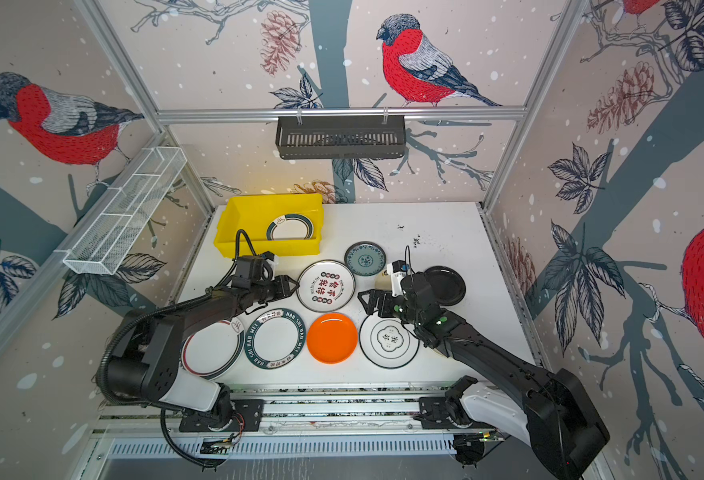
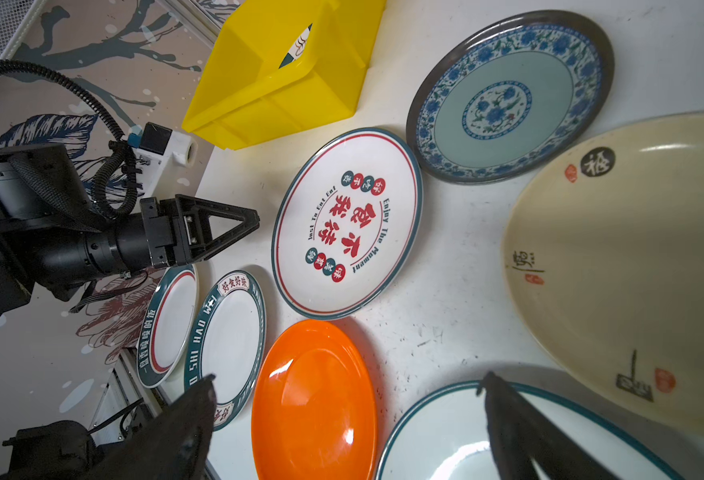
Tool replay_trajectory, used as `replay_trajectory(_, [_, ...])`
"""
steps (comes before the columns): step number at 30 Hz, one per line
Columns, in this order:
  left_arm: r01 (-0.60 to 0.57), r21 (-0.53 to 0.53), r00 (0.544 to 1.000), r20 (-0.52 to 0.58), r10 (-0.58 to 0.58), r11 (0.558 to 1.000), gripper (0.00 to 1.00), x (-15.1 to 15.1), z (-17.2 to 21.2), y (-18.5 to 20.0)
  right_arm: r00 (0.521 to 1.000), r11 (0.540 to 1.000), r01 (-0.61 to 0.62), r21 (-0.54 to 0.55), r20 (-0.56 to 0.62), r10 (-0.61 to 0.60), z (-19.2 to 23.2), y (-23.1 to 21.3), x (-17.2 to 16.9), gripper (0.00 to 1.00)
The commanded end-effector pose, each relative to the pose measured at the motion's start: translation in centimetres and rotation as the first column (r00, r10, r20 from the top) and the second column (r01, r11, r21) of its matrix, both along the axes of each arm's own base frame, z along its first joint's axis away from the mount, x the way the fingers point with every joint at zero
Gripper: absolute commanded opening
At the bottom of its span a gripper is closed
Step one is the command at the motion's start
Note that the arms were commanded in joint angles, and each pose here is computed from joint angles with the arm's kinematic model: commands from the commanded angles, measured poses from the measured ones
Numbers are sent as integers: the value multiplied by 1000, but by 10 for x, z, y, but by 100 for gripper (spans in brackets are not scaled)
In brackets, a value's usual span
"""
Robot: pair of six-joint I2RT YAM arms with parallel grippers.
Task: Place the plates into the plastic bin on the countertop
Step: 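Move the left gripper to the text plate while the right nears the cream plate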
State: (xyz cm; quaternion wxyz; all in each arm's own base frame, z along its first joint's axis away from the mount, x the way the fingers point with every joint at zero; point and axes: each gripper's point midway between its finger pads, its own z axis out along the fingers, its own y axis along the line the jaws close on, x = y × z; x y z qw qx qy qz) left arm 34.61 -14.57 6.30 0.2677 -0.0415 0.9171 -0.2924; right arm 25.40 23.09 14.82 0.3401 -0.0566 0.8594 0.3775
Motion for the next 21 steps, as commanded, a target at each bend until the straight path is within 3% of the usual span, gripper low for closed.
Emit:
replay_trajectory(1, [16,-26,1000,17,-16,1000,50,4,2,-6,1000,1000,8,1,17,-8,3,-2,1,100])
replay_trajectory(5, [20,-45,1000,0,-20,999,42,3,-6,-9,1000,1000,21,-1,22,-21,3,-5,0,100])
replay_trajectory(16, [39,-64,999,-26,-41,997,36,6,-20,-15,999,999,37,-2,23,-37,4,-11,-3,100])
replay_trajectory(21, [39,-77,998,-47,-43,996,29,6,-30,-17,998,999,52,-4,32,-52,6,-15,-5,100])
